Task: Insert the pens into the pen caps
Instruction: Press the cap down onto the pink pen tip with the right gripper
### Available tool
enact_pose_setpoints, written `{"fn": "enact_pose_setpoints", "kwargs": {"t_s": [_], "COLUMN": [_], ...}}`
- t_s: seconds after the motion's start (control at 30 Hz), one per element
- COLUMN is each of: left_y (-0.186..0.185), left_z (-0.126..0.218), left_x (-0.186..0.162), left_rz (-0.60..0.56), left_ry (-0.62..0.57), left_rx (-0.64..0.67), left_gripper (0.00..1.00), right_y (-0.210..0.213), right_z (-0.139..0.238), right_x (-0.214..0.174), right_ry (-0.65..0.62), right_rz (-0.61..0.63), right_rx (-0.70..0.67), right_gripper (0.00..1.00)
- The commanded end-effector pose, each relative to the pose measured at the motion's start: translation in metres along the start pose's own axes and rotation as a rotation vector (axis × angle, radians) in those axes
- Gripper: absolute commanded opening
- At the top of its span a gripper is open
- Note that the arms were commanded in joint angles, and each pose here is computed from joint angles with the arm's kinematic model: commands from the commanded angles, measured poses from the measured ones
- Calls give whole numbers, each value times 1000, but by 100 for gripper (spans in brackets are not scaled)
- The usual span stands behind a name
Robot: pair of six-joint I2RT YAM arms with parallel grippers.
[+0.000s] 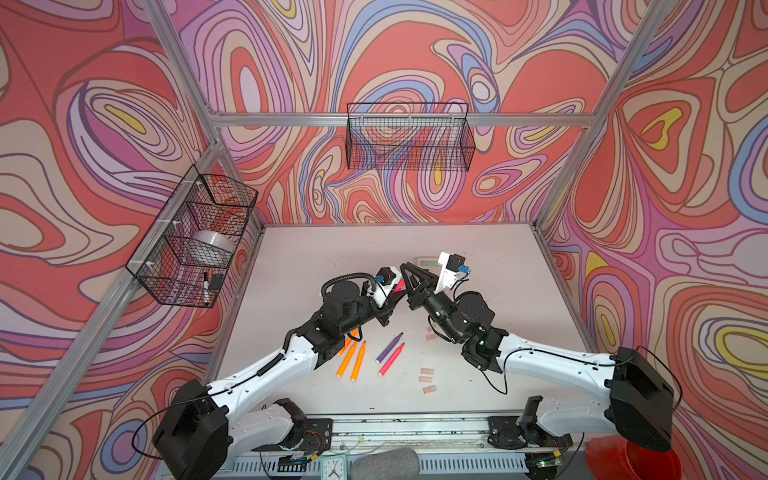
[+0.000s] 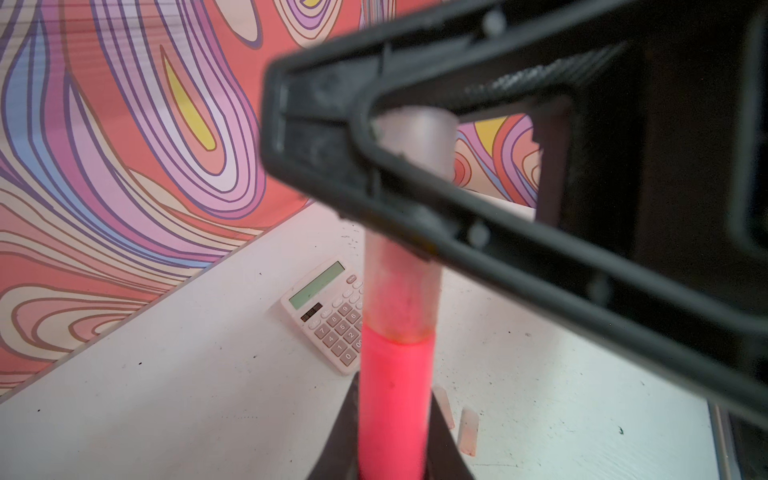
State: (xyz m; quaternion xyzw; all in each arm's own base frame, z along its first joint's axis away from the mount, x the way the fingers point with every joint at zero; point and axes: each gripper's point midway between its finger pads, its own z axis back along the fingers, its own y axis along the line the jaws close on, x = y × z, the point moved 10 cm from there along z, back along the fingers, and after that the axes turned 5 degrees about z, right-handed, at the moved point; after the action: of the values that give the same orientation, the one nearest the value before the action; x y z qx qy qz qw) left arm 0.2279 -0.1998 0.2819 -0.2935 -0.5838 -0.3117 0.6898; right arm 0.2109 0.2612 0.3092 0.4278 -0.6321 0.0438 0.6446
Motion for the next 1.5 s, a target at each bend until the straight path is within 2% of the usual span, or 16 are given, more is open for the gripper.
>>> {"fn": "enact_pose_setpoints", "kwargs": {"t_s": [0.0, 0.33, 0.5, 1.07, 1.47], "left_y": [38, 70, 69, 69, 70], "left_z": [77, 96, 99, 111, 108], "left_x": [164, 168, 165, 172, 173], "left_rz": [46, 153, 130, 58, 47], "left_ry": [-889, -1003, -1028, -1097, -1080], "left_rx": [346, 408, 409, 433, 402], "left_gripper": [0, 0, 0, 0, 0], "right_y": [-11, -6, -6, -13, -7], "right_z": [51, 60, 61, 64, 59], "right_x": [-135, -147, -161, -172, -177], "right_ry": [737, 773, 819, 864, 871], "right_rz": [40, 20, 15, 4, 26], "right_rx": [81, 124, 111, 71, 93], "right_gripper": [0, 0, 0, 0, 0]}}
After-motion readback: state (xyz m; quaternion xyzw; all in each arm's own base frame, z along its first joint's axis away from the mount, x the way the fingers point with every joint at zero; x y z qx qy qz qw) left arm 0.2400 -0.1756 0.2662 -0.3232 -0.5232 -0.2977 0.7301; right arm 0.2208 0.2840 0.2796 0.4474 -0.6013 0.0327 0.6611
